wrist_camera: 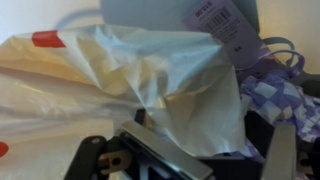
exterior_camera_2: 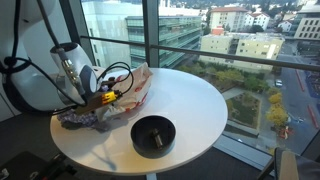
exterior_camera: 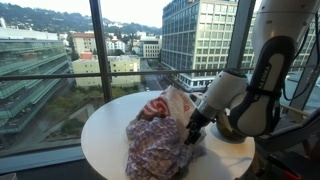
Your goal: Remove the objects in the white bag
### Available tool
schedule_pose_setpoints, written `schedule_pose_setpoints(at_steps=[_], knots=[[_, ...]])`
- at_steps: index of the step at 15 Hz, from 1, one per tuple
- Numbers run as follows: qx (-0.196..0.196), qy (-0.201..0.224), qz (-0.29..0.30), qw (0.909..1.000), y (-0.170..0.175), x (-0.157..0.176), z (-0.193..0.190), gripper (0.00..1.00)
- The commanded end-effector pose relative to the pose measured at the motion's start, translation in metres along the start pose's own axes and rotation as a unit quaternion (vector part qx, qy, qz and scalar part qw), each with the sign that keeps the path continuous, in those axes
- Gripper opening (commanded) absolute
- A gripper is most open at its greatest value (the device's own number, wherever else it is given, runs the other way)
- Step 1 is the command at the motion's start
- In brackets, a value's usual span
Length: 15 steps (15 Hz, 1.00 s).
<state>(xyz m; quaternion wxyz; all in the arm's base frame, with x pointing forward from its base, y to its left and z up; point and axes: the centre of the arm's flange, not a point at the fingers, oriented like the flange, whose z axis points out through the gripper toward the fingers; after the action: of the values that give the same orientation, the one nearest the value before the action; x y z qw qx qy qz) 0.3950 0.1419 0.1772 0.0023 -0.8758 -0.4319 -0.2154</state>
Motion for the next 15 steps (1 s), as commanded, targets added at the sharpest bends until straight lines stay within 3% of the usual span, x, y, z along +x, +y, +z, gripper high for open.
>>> schedule_pose_setpoints(at_steps=[1, 5, 6, 8, 11, 15], knots=[[-0.039, 0.024, -0.040, 0.9982, -0.007, 0.002, 0.021, 1.00], [-0.059, 0.024, -0.056, 0.9964, -0.012, -0.001, 0.030, 0.98], [-0.058, 0.025, -0.059, 0.9963, -0.014, -0.001, 0.031, 0.74], [-0.062, 0.023, -0.063, 0.9958, -0.018, -0.002, 0.035, 0.69], [-0.073, 0.015, -0.079, 0.9941, -0.021, -0.003, 0.038, 0.45], [-0.126, -0.014, -0.117, 0.9850, -0.007, -0.003, 0.033, 0.15]])
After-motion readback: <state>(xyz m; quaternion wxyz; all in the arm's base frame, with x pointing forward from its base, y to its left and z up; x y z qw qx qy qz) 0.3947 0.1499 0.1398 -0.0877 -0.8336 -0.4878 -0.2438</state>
